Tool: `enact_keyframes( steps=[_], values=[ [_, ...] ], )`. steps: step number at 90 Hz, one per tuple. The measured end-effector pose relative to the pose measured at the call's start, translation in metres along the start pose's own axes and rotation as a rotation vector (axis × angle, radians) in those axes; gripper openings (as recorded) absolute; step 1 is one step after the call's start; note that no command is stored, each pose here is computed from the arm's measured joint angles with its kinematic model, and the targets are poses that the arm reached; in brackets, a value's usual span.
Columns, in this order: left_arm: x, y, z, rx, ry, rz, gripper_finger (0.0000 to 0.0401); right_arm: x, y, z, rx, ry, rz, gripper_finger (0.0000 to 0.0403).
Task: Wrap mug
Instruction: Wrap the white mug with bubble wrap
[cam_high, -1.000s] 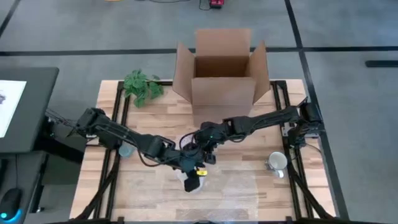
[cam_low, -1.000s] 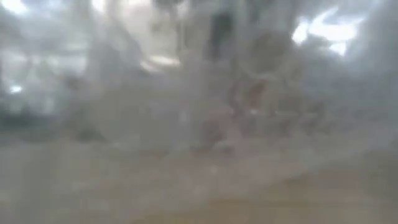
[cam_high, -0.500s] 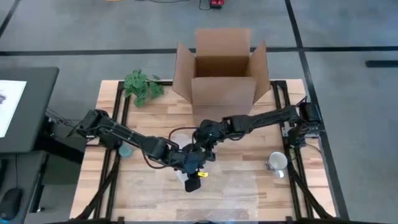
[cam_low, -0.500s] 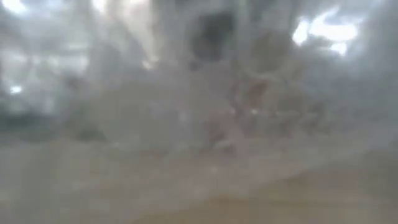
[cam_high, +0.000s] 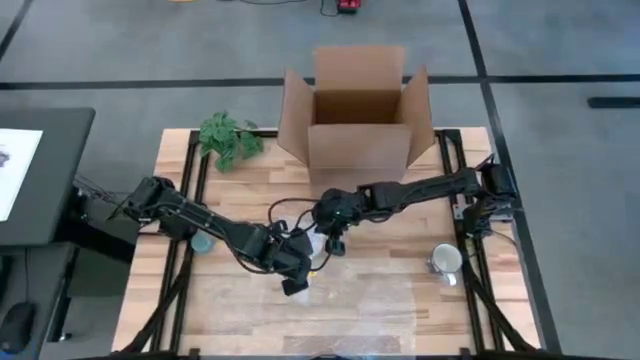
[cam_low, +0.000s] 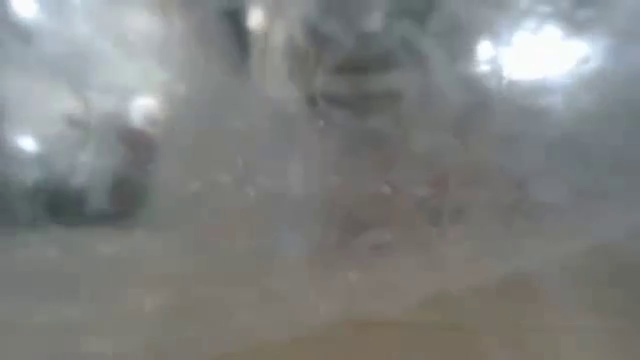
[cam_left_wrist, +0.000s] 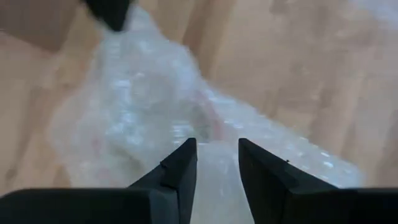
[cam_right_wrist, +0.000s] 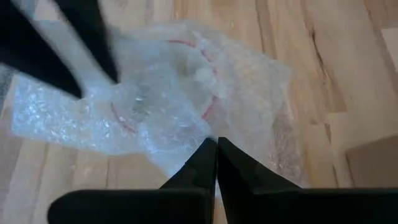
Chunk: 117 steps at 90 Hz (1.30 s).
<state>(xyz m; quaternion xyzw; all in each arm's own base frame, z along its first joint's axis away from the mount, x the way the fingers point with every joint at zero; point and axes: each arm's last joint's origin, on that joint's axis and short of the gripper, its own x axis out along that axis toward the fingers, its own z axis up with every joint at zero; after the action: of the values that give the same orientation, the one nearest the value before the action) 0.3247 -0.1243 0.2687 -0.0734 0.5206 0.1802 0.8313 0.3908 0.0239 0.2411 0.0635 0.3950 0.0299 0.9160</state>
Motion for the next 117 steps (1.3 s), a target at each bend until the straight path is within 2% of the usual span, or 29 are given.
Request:
enact_keyframes(
  steps=[9,42,55,73,81,89,104,117],
  values=[
    [0.005,0.004,-0.004,-0.011,0.011,0.054,0.0075,0.0,0.0,0.0,0.0,0.0,0.001,0.0],
    [0.034,0.011,-0.02,-0.121,0.015,0.109,0.0023,0.0,0.001,0.0,-0.005,-0.002,0.008,0.0004],
    [0.039,0.014,-0.017,-0.15,0.004,0.104,0.0003,-0.006,0.002,0.002,-0.001,-0.005,0.034,0.0038],
    [0.042,0.02,-0.012,-0.156,0.001,0.111,0.0,-0.034,0.002,0.009,0.04,-0.043,0.04,0.0101],
    [0.043,0.021,-0.01,-0.166,-0.01,0.112,0.0,-0.047,0.003,0.012,0.024,-0.071,0.048,0.0114],
    [0.043,0.023,-0.009,-0.179,-0.032,0.131,0.0,-0.053,0.005,0.017,-0.028,-0.114,0.104,0.0116],
    [0.043,0.023,-0.009,-0.164,-0.035,0.137,0.0,-0.024,0.004,0.017,-0.098,-0.134,0.179,0.0098],
    [0.042,0.021,-0.011,-0.133,-0.034,0.137,0.0,0.01,-0.009,0.013,-0.055,-0.117,0.267,0.0065]
  ],
)
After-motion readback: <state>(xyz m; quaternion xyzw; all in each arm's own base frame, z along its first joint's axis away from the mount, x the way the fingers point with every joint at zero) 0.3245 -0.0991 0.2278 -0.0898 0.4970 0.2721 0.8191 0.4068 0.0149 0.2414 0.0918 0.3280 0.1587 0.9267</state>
